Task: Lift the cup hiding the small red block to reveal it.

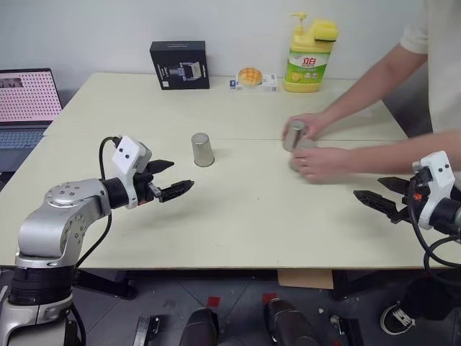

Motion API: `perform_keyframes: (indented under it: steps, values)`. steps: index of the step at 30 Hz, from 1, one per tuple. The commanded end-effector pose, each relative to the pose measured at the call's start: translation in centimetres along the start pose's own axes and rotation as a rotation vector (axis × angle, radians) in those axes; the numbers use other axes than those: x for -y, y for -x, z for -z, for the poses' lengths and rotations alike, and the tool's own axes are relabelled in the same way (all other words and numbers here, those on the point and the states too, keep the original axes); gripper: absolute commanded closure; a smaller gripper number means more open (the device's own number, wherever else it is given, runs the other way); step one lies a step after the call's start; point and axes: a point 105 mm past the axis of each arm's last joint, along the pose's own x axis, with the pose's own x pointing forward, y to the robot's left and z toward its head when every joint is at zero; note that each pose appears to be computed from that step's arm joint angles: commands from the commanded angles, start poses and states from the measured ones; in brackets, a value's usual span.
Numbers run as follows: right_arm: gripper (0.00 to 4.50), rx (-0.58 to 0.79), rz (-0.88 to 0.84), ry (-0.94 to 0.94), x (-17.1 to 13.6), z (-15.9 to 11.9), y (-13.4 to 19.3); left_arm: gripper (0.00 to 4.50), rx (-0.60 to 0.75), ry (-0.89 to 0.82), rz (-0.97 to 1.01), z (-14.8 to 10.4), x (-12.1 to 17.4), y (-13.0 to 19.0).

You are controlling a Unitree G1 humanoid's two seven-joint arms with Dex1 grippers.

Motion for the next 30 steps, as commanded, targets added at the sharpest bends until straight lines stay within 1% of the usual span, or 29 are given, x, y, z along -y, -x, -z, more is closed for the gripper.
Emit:
perform_keyframes:
  steps: [1, 25, 30]
  values:
    - [0.06, 0.034, 0.002, 0.044, -0.1, -1.1, 0.2, 0.0, 0.02, -0.05, -0.001, -1.1, -0.1, 0.2]
    - [0.06, 0.035, -0.018, 0.044, -0.5, -1.0, 0.0, 0.0, 0.011, -0.058, -0.001, -1.1, -0.1, 0.4]
    - [0.06, 0.027, -0.046, 0.046, -1.1, -0.7, -0.8, 0.0, 0.012, -0.067, -0.006, -1.1, 0.0, 0.5]
